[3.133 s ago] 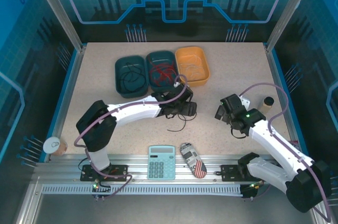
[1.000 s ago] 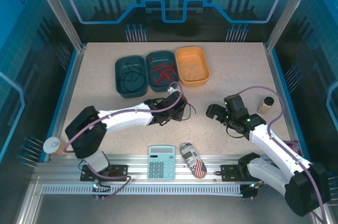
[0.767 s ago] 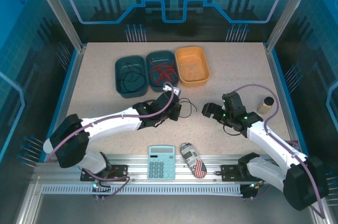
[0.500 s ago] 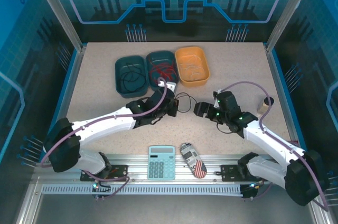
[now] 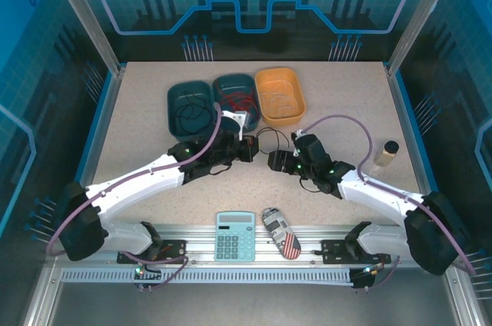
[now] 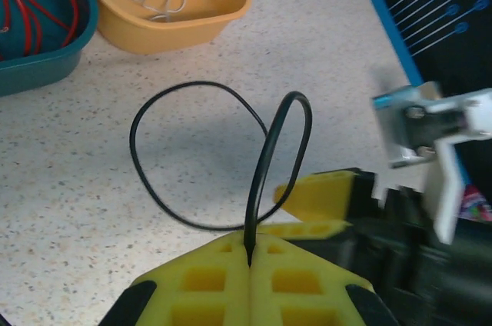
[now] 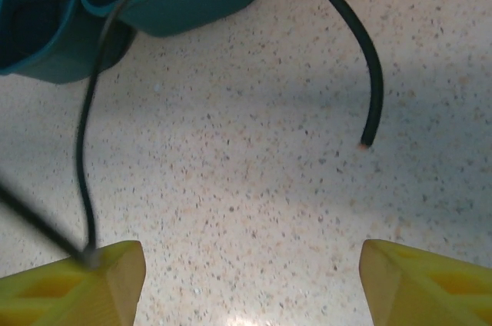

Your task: Untangle the cables

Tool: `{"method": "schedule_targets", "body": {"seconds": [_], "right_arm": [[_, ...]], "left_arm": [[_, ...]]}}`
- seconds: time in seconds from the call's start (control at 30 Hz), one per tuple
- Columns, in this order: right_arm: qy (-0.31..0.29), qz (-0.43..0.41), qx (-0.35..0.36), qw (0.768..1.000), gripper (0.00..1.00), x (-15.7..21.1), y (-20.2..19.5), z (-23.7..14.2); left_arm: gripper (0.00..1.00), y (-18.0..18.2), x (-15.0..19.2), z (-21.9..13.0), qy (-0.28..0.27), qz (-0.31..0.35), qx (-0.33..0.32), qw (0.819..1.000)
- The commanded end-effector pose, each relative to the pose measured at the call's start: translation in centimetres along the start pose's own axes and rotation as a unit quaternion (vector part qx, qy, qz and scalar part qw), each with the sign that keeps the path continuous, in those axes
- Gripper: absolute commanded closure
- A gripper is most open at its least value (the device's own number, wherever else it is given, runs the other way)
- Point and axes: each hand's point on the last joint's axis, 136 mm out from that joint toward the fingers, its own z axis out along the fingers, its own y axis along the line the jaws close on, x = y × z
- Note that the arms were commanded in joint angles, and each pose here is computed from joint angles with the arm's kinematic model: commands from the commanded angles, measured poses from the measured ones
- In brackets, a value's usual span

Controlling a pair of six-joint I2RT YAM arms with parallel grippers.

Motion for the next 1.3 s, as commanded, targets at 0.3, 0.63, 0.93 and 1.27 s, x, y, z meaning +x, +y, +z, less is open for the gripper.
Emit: {"method": "schedule_targets", "body": {"seconds": [0.3,0.63,0.93,1.27], "right_arm": [[-0.072,-0.024,-0.031,0.997,0.31,-4.9,3.9,-0.2],[-0.058,-0.025,0.028,0.998,0.27,-3.2,0.9,-1.2],[-0.063,-0.023,0.062,0.996,0.24,-2.6,-1.0,-3.2],[-0.082,-0.026,0.099,0.991,0.00,-2.6,-2.9,-5.6]], "left_arm": [[1.00,0.0,-1.3,-2.9,-0.016,-0.072,0.075,0.994],[1.00,6.5,-8.1,-9.1,-0.144,-0.128,0.015,0.981],[1.00,12.6,-12.4,-12.3,-0.208,-0.171,-0.043,0.962],[1.00,18.0,-16.2,-11.7,-0.240,-0.177,-0.122,0.947]]}}
